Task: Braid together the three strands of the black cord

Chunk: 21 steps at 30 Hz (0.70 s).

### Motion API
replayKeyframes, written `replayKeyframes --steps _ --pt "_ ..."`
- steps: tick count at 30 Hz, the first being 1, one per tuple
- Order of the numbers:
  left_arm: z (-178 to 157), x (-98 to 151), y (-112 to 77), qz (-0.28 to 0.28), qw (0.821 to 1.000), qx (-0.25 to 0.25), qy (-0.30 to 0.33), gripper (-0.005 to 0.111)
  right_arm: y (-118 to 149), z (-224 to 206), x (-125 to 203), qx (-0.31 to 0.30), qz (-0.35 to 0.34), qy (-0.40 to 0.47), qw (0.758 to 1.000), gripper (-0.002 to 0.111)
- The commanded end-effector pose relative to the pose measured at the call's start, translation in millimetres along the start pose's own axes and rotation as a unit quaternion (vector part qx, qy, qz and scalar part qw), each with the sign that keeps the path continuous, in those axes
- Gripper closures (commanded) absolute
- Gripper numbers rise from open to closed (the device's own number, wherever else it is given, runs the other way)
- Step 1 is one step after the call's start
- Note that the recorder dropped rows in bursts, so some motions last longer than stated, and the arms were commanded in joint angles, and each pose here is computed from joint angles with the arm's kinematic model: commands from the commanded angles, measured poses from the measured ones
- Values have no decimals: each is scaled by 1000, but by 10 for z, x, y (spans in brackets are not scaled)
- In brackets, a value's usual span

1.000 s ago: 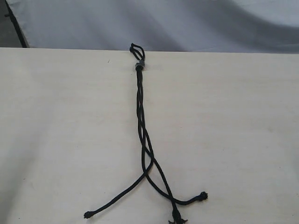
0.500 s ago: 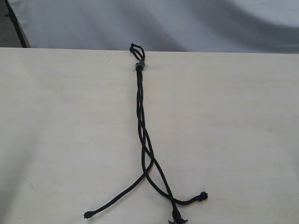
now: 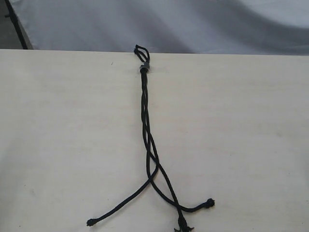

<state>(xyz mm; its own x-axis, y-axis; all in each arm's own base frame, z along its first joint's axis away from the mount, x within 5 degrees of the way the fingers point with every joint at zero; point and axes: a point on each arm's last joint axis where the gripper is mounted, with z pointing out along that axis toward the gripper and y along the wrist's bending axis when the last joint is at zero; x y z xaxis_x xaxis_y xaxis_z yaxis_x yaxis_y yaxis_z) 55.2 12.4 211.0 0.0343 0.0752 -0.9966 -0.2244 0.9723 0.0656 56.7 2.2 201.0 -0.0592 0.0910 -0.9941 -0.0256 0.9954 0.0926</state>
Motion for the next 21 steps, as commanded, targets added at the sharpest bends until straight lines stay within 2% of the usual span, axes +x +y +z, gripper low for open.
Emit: replayKeyframes --steps 1,7,21 --pt "-2 35 0 -11 1000 -2 13 105 -4 -4 4 3 0 -3 1000 109" --pt "-4 67 3 -59 998 -5 31 105 -4 -4 4 3 0 -3 1000 109" --pt "-9 124 -1 -57 996 -5 62 105 -4 -4 4 3 0 -3 1000 109"
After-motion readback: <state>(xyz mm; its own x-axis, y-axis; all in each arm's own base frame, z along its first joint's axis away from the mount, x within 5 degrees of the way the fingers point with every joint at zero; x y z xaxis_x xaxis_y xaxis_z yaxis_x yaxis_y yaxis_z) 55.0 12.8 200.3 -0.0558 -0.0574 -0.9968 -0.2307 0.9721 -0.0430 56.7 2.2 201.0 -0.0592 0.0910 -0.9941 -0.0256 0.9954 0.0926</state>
